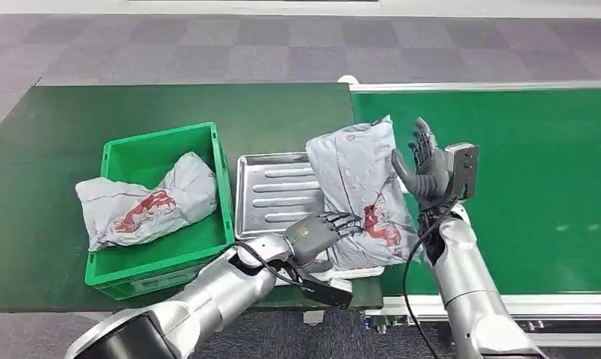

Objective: Moved the parcel from conveyor to table for the left to box.

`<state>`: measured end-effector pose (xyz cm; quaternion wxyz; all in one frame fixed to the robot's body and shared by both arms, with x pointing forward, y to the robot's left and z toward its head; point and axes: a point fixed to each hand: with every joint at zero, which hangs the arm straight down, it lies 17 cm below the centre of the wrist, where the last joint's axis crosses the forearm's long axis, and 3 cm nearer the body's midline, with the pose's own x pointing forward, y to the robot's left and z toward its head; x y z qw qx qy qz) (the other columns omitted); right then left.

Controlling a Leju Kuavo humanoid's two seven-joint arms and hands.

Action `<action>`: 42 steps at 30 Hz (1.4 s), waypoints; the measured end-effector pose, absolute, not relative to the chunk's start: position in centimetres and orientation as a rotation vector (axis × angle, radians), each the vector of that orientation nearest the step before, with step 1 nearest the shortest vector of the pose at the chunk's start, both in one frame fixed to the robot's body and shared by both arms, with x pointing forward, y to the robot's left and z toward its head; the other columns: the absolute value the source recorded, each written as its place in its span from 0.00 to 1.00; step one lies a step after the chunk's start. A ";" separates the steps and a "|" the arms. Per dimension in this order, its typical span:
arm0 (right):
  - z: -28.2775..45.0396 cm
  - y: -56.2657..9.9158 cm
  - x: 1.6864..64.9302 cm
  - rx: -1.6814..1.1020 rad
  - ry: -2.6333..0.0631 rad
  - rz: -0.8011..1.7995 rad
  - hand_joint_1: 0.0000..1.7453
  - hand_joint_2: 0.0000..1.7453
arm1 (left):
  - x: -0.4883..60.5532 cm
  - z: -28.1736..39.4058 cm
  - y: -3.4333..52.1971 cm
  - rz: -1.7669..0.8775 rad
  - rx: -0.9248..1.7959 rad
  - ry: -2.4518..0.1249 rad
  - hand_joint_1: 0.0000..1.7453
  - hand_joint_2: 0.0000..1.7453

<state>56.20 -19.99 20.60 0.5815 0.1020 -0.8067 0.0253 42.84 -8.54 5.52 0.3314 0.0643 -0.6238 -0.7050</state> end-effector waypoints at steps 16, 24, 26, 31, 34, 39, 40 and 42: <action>20.2 -20.3 54.8 0.251 -1.898 0.017 0.00 1.00 | 45.4 9.3 -8.3 -1.711 0.327 -1.803 1.00 1.00; 20.7 -20.4 54.5 0.251 -1.913 0.018 0.00 1.00 | 48.1 10.8 -6.1 -1.690 0.453 -1.799 1.00 1.00; 20.6 -20.5 54.5 0.248 -1.914 0.022 0.00 1.00 | 49.3 11.4 -4.9 -1.680 0.508 -1.801 1.00 1.00; 20.6 -20.8 54.5 0.242 -1.917 0.030 0.00 1.00 | 52.6 13.9 -1.5 -1.663 0.688 -1.809 1.00 1.00; 20.5 -21.0 54.4 0.240 -1.920 0.031 0.00 1.00 | 54.2 15.1 0.7 -1.673 0.821 -1.796 1.00 1.00; 20.0 -21.6 54.2 0.233 -1.917 0.030 0.00 1.00 | 56.2 17.4 3.9 -1.693 0.996 -1.777 1.00 1.00; 19.8 -21.8 54.1 0.231 -1.914 0.029 0.00 1.00 | 56.5 17.9 4.4 -1.695 1.028 -1.780 1.00 1.00; 19.4 -22.3 53.9 0.224 -1.908 0.021 0.00 1.00 | 56.9 18.6 5.6 -1.699 1.076 -1.776 1.00 1.00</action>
